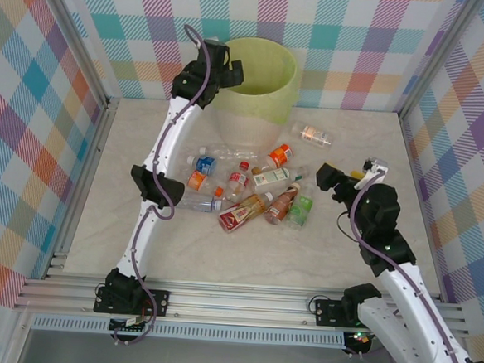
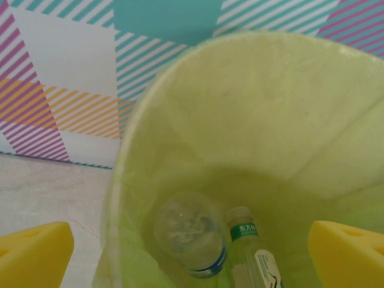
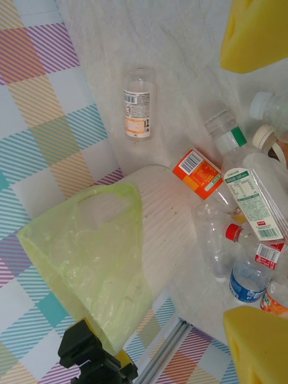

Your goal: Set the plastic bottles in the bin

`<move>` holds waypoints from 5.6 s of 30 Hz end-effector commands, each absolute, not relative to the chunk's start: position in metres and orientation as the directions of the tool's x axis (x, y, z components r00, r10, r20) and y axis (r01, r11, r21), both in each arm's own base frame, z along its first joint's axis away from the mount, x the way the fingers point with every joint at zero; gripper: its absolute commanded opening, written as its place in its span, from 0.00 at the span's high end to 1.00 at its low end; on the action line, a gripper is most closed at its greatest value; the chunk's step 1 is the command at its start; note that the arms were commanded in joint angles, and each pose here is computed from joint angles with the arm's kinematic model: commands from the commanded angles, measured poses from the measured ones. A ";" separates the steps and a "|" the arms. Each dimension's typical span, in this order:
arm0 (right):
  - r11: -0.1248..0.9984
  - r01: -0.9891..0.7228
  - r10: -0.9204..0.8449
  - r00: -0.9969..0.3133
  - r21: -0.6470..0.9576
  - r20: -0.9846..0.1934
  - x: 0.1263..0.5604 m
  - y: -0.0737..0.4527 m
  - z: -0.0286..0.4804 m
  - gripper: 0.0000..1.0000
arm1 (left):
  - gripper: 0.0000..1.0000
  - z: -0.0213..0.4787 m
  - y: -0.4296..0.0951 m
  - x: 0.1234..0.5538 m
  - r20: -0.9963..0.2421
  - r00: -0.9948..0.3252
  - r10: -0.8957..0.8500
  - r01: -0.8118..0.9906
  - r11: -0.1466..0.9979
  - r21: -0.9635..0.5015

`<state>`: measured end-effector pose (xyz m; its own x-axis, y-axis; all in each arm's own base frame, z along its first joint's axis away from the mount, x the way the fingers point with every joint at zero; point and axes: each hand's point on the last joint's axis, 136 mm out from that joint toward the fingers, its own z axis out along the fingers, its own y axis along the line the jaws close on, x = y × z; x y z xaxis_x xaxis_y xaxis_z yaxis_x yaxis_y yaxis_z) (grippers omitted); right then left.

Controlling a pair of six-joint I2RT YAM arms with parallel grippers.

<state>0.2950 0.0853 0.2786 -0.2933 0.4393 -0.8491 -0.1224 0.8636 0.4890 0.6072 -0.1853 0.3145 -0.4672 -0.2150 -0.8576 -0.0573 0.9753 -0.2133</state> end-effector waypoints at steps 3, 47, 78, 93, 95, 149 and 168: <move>0.863 0.007 0.471 -0.369 0.505 -0.801 0.303 0.077 0.246 0.00 | 0.00 0.390 -0.178 0.566 -0.893 -0.409 -0.187 0.046 0.973 -0.225; 0.906 0.341 0.411 -0.851 0.252 -0.325 0.302 0.124 0.043 0.17 | 0.00 0.334 -0.168 0.441 -0.655 -0.473 -0.589 0.042 0.728 -0.684; 0.932 -0.091 0.261 -0.506 0.352 -0.822 0.365 0.148 0.230 0.52 | 0.00 0.215 -0.080 0.367 -0.609 -0.517 -0.601 -0.261 0.789 -0.557; 0.763 -0.594 0.126 -0.254 0.257 -0.959 0.432 0.254 0.407 0.50 | 0.00 0.177 -0.074 0.348 -0.538 -0.576 -0.615 -0.324 0.776 -0.541; 0.754 -0.611 0.120 -0.233 0.242 -0.965 0.447 0.263 0.419 0.50 | 0.00 0.176 -0.073 0.347 -0.538 -0.573 -0.618 -0.327 0.775 -0.541; 0.890 -0.452 -0.094 -0.295 0.052 -0.951 0.541 0.264 0.405 0.25 | 0.00 0.158 -0.069 0.340 -0.450 -0.584 -0.676 -0.423 0.726 -0.542; 0.844 -0.470 0.026 -0.448 0.259 -0.894 0.412 0.225 0.341 0.00 | 0.00 0.101 -0.059 0.315 -0.241 -0.437 -0.867 -0.672 0.492 -0.553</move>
